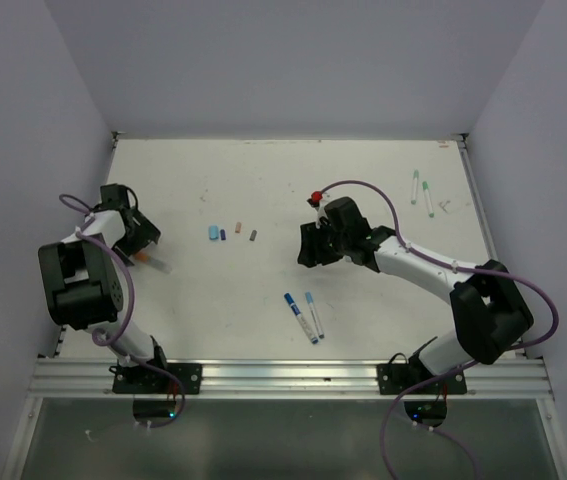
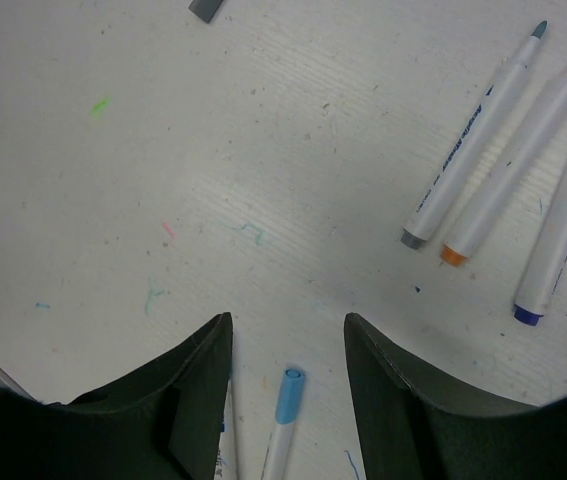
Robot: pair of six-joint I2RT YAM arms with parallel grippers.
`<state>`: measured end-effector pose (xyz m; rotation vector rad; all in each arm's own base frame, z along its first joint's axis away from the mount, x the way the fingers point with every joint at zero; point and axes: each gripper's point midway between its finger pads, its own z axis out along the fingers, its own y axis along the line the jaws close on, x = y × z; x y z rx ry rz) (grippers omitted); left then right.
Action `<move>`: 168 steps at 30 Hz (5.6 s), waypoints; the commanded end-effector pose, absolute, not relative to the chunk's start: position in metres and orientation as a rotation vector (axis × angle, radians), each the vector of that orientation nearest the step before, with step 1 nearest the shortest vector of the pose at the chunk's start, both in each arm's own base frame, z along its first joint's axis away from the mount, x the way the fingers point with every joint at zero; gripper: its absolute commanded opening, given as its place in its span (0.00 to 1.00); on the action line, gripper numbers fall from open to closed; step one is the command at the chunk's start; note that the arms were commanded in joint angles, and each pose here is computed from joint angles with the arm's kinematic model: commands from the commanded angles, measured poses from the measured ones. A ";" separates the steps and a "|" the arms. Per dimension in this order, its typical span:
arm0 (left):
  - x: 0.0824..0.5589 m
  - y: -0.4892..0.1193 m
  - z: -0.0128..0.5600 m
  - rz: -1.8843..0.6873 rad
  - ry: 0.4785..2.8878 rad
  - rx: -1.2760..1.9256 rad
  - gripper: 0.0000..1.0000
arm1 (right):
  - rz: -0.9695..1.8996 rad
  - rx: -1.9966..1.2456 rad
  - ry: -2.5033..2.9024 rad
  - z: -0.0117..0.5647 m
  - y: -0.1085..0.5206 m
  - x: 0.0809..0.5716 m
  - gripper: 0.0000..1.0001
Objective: Open the pen caps
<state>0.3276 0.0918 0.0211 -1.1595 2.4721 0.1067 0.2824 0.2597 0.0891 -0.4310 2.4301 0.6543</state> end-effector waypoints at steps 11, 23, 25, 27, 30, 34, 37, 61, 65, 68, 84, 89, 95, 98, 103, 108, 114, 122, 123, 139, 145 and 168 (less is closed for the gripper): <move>0.332 0.110 0.020 0.167 2.449 -1.167 0.66 | 0.635 -0.428 2.394 0.093 0.259 0.290 0.52; 0.341 0.092 0.030 0.009 2.435 -1.072 0.07 | 0.549 -0.430 2.381 0.104 0.247 0.293 0.52; 0.345 0.087 0.050 -0.047 2.394 -1.021 0.01 | 0.563 -0.434 2.380 0.109 0.249 0.292 0.52; 0.351 0.073 0.067 -0.156 2.361 -0.954 0.00 | 0.620 -0.447 2.375 0.116 0.255 0.287 0.53; 0.361 0.046 0.106 -0.326 2.271 -0.796 0.00 | 0.727 -0.487 2.359 0.126 0.269 0.282 0.53; 0.372 -0.010 0.157 -0.464 2.164 -0.482 0.00 | 0.827 -0.519 2.346 0.137 0.286 0.283 0.53; 0.366 -0.070 0.176 -0.628 2.129 -0.297 0.00 | 1.017 -0.526 2.270 0.156 0.309 0.277 0.54; 0.321 -0.163 0.194 -0.963 2.077 -0.234 0.00 | 1.175 -0.492 2.091 0.163 0.448 0.278 0.52; 0.319 -0.165 0.193 -0.989 2.087 -0.250 0.00 | 1.145 -0.506 2.096 0.156 0.452 0.281 0.25; 0.321 -0.164 0.187 -0.986 2.116 -0.314 0.00 | 0.956 -0.548 2.150 0.139 0.443 0.282 0.00; 0.345 -0.166 0.178 -0.951 2.192 -0.387 0.00 | 0.176 -0.789 2.001 0.144 0.404 0.258 0.00; 0.342 -0.172 0.187 -1.012 2.138 -0.341 0.00 | 1.057 -0.669 2.072 0.163 0.433 0.242 0.00; 0.337 -0.175 0.186 -1.049 2.090 -0.283 0.00 | 1.844 -0.598 1.874 0.232 0.442 0.214 0.00; 0.336 -0.171 0.184 -1.023 2.073 -0.275 0.00 | 2.083 -0.554 1.769 0.254 0.438 0.203 0.00; 0.333 -0.175 0.187 -1.040 2.065 -0.220 0.00 | 2.204 -0.482 1.750 0.254 0.428 0.209 0.00; 0.331 -0.178 0.187 -1.045 2.093 -0.172 0.09 | 2.002 -0.532 1.908 0.221 0.428 0.213 0.00; 0.336 -0.163 0.165 -0.914 2.171 -0.230 0.24 | 1.671 -0.548 2.102 0.191 0.413 0.224 0.00; 0.335 -0.153 0.145 -0.839 2.203 -0.269 0.35 | 0.988 -0.429 2.389 0.131 0.335 0.251 0.00; 0.335 -0.150 0.144 -0.817 2.200 -0.269 0.36 | 0.887 -0.388 2.423 0.123 0.318 0.253 0.00; 0.325 -0.198 0.140 -0.977 2.173 0.003 0.61 | 0.212 0.106 2.561 0.081 0.112 0.319 0.00; 0.318 -0.252 0.144 -1.015 2.171 0.164 0.68 | 0.137 0.133 2.627 0.058 0.093 0.331 0.00; 0.309 -0.358 0.082 -0.966 2.494 0.186 0.67 | 0.166 0.097 2.643 0.036 0.102 0.355 0.48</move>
